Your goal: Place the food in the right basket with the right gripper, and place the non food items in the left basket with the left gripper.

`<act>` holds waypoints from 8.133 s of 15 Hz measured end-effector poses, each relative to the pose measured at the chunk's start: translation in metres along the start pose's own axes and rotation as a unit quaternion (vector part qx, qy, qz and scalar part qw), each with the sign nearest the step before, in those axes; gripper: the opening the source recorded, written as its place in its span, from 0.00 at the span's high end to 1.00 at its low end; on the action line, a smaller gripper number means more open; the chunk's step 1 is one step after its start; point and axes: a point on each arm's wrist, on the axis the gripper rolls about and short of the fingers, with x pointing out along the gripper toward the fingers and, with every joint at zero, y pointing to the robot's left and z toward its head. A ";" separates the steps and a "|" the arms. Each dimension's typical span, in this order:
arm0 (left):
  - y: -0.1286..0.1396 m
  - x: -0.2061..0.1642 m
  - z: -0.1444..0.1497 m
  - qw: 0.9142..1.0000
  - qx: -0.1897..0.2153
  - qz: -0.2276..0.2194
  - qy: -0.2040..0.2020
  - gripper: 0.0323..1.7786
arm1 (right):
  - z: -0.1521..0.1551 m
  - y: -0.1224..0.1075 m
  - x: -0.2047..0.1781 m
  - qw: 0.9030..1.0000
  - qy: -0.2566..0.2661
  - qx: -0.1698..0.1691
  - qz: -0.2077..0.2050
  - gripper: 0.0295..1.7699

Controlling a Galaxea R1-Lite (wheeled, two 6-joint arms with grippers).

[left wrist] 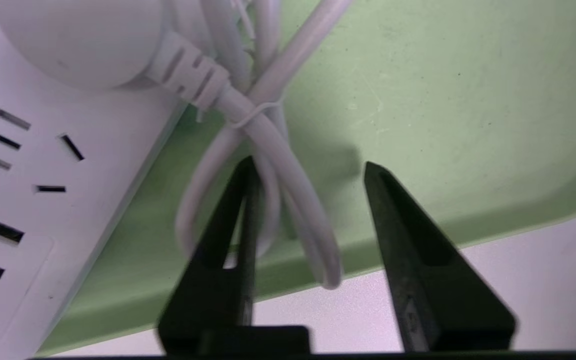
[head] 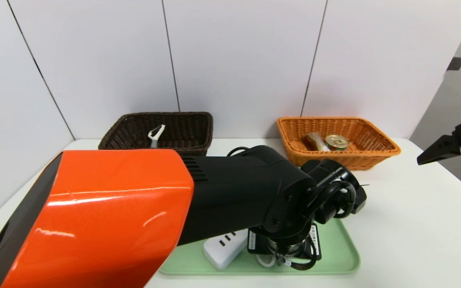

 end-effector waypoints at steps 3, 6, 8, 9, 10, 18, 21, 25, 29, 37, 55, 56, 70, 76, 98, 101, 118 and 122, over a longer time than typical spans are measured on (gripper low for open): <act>0.001 0.001 0.001 1.000 -0.001 0.001 0.001 0.96 | -0.001 0.001 -0.001 1.000 -0.002 -0.003 0.002 0.03; 0.002 0.000 0.002 1.000 -0.002 0.002 0.001 0.96 | -0.001 0.003 -0.003 1.000 -0.005 -0.007 0.006 0.03; 0.004 -0.003 0.004 1.000 -0.005 -0.001 -0.002 0.96 | -0.002 0.004 -0.004 1.000 -0.006 -0.009 0.008 0.03; 0.006 -0.008 0.009 1.000 -0.010 -0.007 -0.009 0.96 | -0.002 0.004 -0.005 1.000 -0.006 -0.009 0.009 0.03; 0.009 -0.014 0.014 1.000 -0.011 -0.013 -0.016 0.96 | -0.002 0.004 -0.005 1.000 -0.006 -0.009 0.009 0.03; 0.039 -0.112 0.049 0.985 -0.050 -0.149 -0.071 0.96 | -0.002 0.005 -0.003 1.000 -0.003 -0.011 0.009 0.03; 0.051 -0.153 0.048 0.977 -0.050 -0.181 -0.100 0.96 | -0.002 0.005 -0.003 1.000 -0.002 -0.011 0.008 0.03; 0.071 -0.207 0.045 0.965 0.022 -0.182 -0.186 0.96 | -0.002 0.005 -0.002 1.000 -0.001 -0.011 0.008 0.03; 0.101 -0.230 0.053 0.950 0.108 -0.068 -0.284 0.96 | -0.002 0.005 -0.003 1.000 -0.003 -0.012 0.010 0.03; 0.167 -0.234 0.082 0.920 0.218 0.113 -0.306 0.96 | -0.003 0.005 -0.006 1.000 -0.007 -0.010 0.011 0.03; 0.286 -0.152 0.150 0.885 0.362 0.152 -0.251 0.96 | -0.005 0.002 -0.002 1.000 0.003 -0.004 0.012 0.03; 0.288 -0.147 0.151 0.887 0.361 0.151 -0.245 0.96 | -0.004 0.002 -0.001 1.000 0.004 -0.004 0.012 0.03; 0.299 -0.084 0.169 0.898 0.361 0.144 -0.208 0.96 | -0.001 -0.001 0.004 1.000 0.008 -0.003 0.003 0.03; 0.302 -0.065 0.173 0.900 0.359 0.146 -0.199 0.96 | 0.001 -0.001 0.005 1.000 0.004 -0.002 0.003 0.03; 0.242 -0.253 0.065 0.935 0.005 0.071 -0.348 0.10 | 0.038 0.010 -0.021 0.964 -0.234 -0.120 0.041 0.03; 0.252 -0.266 0.033 0.919 -0.019 0.179 -0.350 0.08 | 0.036 0.014 -0.035 0.944 -0.288 -0.158 0.042 0.03; 0.313 -0.254 -0.251 0.823 -0.160 0.272 -0.472 0.05 | -0.236 -0.049 -0.047 0.892 -0.446 -0.067 0.016 0.03; 0.306 -0.245 -0.264 0.816 -0.173 0.281 -0.475 0.05 | -0.255 -0.050 -0.035 0.888 -0.451 -0.066 0.064 0.03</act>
